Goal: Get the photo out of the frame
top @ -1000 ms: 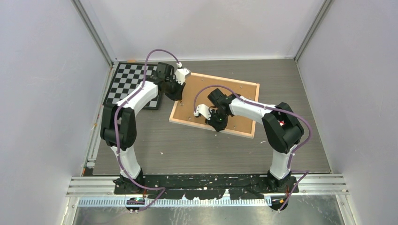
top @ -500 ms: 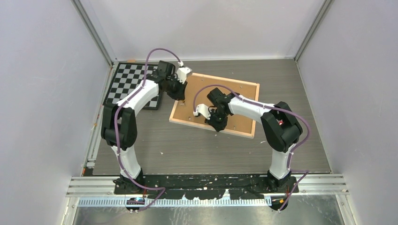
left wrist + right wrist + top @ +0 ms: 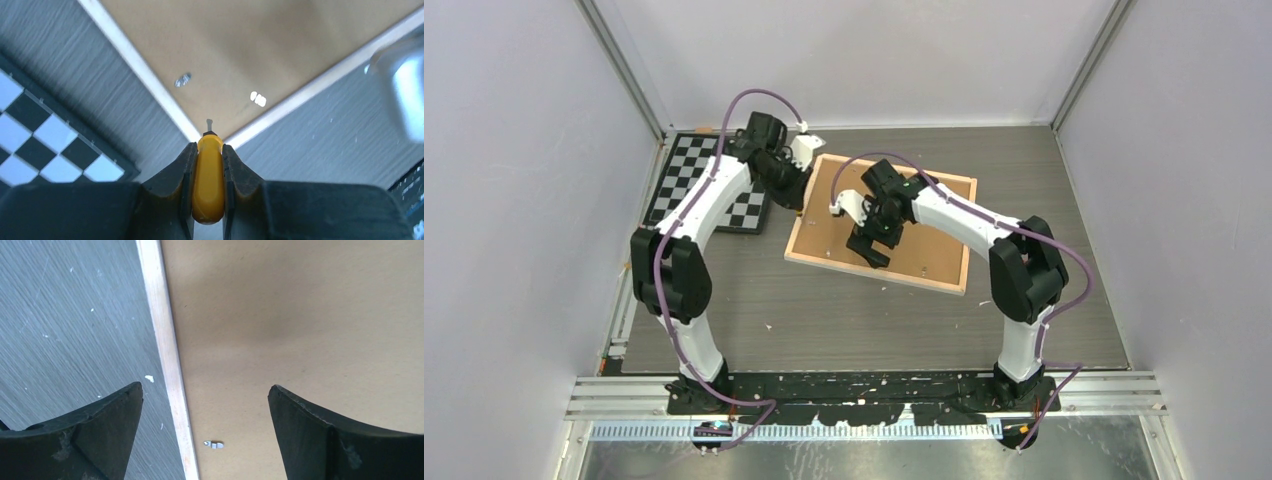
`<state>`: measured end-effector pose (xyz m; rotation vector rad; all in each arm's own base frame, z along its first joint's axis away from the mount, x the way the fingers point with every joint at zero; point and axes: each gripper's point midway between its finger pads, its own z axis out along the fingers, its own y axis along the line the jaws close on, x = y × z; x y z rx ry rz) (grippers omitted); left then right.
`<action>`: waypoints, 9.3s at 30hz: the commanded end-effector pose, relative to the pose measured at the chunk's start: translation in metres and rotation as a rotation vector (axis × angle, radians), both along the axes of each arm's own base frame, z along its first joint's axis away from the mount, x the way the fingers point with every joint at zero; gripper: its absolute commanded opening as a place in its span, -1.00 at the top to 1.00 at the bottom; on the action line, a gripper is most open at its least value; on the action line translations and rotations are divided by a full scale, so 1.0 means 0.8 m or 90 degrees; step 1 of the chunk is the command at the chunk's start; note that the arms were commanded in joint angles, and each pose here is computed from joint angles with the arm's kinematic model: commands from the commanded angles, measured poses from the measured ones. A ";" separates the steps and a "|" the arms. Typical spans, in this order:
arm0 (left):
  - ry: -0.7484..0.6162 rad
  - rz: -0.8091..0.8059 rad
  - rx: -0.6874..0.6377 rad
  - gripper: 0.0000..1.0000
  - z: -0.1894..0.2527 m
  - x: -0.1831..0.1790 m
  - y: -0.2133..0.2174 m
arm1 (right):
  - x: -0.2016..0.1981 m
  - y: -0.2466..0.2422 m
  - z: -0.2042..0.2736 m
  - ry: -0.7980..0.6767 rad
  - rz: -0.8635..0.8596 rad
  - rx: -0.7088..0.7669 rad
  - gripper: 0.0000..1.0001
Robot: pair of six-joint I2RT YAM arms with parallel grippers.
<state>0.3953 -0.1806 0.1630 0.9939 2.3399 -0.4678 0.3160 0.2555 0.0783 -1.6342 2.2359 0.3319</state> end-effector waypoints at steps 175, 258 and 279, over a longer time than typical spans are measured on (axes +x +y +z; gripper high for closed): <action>-0.213 -0.427 -0.028 -0.26 -0.007 -0.079 -0.157 | 0.031 -0.194 0.015 0.709 -0.929 0.558 0.99; -0.277 -0.719 0.521 1.00 0.195 -0.249 -0.035 | 0.060 -0.275 0.091 0.411 -0.736 0.562 -0.99; -0.201 -0.813 0.438 1.00 0.143 -0.150 -0.058 | -0.111 -0.231 0.159 -0.146 -0.215 0.457 -0.99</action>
